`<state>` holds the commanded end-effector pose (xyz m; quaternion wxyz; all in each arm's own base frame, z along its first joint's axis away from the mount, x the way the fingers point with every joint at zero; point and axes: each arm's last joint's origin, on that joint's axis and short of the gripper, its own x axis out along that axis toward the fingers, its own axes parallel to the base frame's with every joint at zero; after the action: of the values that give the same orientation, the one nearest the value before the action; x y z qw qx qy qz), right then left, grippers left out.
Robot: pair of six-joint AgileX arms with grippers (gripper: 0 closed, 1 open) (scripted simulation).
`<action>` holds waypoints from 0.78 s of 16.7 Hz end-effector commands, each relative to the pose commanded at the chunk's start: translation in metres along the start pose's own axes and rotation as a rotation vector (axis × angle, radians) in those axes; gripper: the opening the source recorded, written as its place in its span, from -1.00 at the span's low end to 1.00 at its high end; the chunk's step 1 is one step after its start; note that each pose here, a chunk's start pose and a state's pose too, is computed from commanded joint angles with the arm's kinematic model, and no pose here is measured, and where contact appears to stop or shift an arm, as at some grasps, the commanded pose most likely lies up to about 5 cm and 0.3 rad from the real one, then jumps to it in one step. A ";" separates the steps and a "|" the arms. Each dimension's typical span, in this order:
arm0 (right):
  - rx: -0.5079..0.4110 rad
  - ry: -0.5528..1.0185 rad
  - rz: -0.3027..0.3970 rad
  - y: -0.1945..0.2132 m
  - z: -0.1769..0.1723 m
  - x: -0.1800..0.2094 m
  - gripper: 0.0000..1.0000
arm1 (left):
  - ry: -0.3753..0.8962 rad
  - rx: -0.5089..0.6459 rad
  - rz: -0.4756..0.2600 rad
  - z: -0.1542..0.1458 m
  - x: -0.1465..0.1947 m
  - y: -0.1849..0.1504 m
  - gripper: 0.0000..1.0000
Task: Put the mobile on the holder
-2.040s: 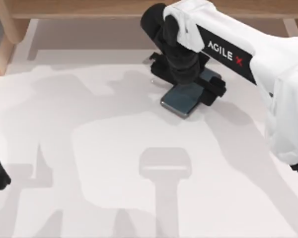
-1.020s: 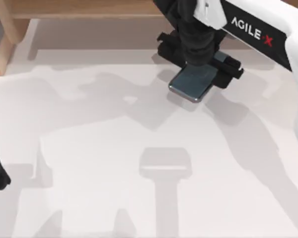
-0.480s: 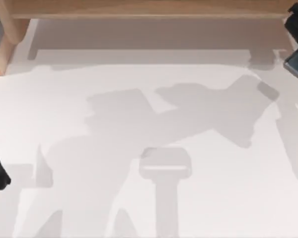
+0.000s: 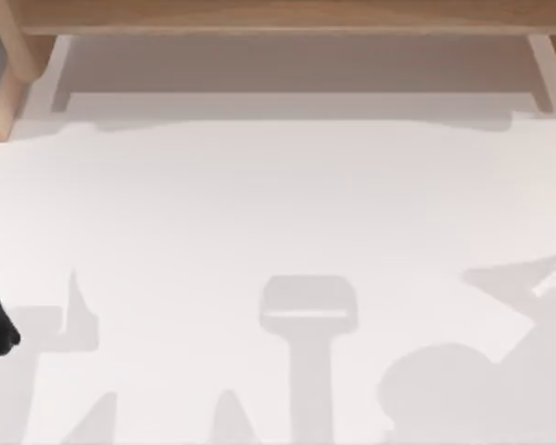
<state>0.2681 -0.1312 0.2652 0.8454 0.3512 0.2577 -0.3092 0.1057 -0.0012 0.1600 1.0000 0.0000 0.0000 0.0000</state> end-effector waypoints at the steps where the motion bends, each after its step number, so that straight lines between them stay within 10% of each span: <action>1: -0.008 -0.061 0.022 -0.020 0.002 -0.008 -1.00 | 0.000 0.000 0.000 0.000 0.000 0.000 1.00; 13: -0.447 -0.505 0.115 -0.159 -0.072 -0.046 -1.00 | 0.000 0.000 0.000 0.000 0.000 0.000 1.00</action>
<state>0.1095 -0.1507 0.1822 0.9546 0.0837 0.0811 -0.2740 0.1057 -0.0012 0.1600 1.0000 0.0000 0.0000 0.0000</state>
